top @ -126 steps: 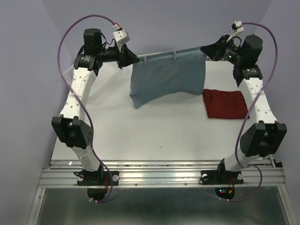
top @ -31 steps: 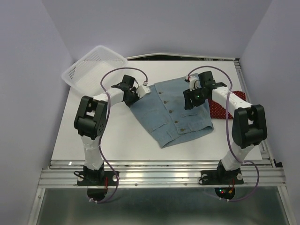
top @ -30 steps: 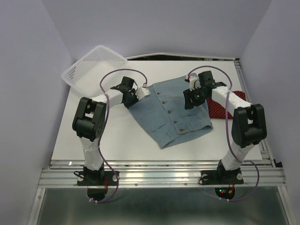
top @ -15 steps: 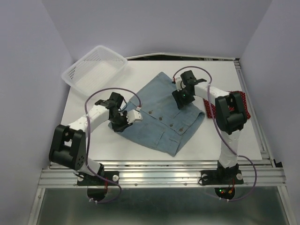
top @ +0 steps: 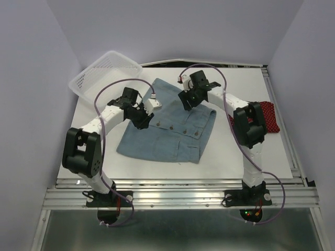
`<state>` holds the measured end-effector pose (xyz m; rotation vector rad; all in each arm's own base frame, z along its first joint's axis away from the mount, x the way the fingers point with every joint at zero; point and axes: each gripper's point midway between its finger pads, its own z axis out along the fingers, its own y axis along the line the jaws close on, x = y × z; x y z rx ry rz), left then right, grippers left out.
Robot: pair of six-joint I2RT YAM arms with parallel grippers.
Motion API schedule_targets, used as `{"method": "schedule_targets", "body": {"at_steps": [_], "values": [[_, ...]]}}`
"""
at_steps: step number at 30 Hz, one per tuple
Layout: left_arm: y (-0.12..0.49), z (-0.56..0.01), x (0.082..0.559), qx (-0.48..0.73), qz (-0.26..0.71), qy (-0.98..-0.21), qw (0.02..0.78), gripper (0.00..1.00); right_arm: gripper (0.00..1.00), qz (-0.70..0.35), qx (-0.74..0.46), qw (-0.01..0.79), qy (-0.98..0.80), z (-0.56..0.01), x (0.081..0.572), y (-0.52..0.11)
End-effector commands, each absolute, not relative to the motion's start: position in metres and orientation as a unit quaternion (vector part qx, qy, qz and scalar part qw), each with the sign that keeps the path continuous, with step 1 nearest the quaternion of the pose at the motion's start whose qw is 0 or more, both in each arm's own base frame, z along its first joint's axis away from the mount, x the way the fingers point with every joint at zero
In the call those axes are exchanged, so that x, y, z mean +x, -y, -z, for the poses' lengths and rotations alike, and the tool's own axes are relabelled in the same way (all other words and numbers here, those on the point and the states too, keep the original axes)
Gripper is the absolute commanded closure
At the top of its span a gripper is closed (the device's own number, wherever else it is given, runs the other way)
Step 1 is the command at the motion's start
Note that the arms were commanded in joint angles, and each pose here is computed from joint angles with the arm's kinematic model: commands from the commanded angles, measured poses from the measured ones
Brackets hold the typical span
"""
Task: Fold and stack the skirts
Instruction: Flatten the skirt out
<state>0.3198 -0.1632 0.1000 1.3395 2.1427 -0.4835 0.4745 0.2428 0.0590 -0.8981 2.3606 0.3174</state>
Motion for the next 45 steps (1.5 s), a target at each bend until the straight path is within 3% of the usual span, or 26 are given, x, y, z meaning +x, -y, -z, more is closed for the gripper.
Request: {"method": "schedule_targets", "body": {"at_steps": [1, 3, 7, 12, 16, 21, 26, 31, 37, 45], "values": [[0.154, -0.084, 0.351, 0.432, 0.149, -0.840, 0.293, 0.64, 0.39, -0.089, -0.321, 0.348, -0.877, -0.114, 0.469, -0.223], [0.151, -0.070, 0.352, 0.425, 0.146, -0.849, 0.278, 0.64, 0.42, -0.065, -0.306, 0.336, -0.888, -0.107, 0.465, -0.201], [0.140, -0.051, 0.344, 0.418, 0.129, -0.863, 0.253, 0.64, 0.61, -0.040, -0.277, 0.285, -0.917, -0.072, 0.455, -0.152], [0.124, -0.031, 0.318, 0.435, 0.116, -0.868, 0.208, 0.64, 0.67, -0.009, -0.281, 0.242, -0.929, -0.038, 0.446, -0.121], [0.121, -0.032, 0.298, 0.456, 0.123, -0.858, 0.204, 0.63, 0.66, -0.041, -0.248, 0.242, -0.937, -0.037, 0.450, -0.123], [0.127, -0.066, 0.303, 0.480, 0.094, -0.833, 0.260, 0.57, 0.63, -0.066, -0.230, 0.238, -0.941, -0.045, 0.449, -0.127], [0.138, -0.062, 0.293, 0.504, 0.102, -0.827, 0.227, 0.59, 0.56, -0.089, -0.228, 0.212, -0.946, -0.046, 0.444, -0.125], [0.209, -0.107, 0.282, 0.538, 0.131, -0.785, 0.279, 0.54, 0.49, -0.117, -0.262, 0.229, -0.930, -0.074, 0.437, -0.129], [0.316, -0.148, 0.264, 0.515, 0.171, -0.772, 0.330, 0.47, 0.48, -0.093, -0.240, 0.203, -0.945, -0.065, 0.436, -0.104], [0.407, -0.127, 0.275, 0.468, 0.176, -0.803, 0.325, 0.52, 0.47, -0.128, -0.185, 0.163, -0.961, -0.039, 0.435, -0.103]]}}
